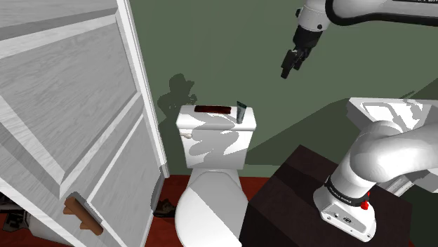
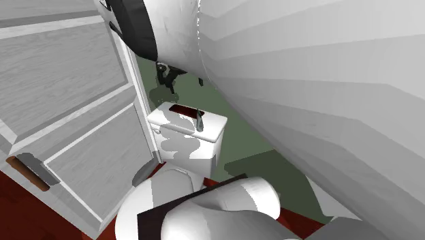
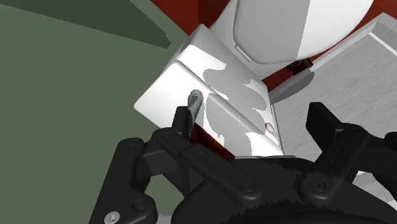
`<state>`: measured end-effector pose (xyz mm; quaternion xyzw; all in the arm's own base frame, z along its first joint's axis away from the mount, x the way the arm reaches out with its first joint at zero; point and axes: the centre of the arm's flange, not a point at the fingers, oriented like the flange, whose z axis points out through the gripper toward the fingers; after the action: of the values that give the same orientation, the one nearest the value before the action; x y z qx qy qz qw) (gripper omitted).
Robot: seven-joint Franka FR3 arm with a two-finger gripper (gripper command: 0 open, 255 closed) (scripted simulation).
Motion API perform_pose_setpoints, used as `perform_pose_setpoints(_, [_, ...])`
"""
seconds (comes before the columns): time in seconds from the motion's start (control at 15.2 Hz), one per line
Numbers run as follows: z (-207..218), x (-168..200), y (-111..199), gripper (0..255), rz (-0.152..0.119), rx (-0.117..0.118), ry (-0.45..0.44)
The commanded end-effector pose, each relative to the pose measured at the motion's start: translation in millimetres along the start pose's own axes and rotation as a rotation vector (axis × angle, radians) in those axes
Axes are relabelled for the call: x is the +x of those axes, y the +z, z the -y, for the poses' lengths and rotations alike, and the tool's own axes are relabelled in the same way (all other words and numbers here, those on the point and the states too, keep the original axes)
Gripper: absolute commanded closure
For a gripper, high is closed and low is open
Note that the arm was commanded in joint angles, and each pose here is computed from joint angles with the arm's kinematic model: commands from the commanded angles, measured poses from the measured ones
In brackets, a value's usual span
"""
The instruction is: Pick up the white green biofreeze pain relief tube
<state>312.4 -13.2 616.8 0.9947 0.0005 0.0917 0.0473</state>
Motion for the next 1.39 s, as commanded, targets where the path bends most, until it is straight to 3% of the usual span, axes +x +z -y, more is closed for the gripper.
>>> perform_pose_setpoints(0.0, [0.0, 0.0, 0.0, 0, 0.000, 0.000, 0.000])
perform_pose_setpoints(1.32, [-55.0, 128.6, 217.2, 0, -0.083, 0.022, 0.069])
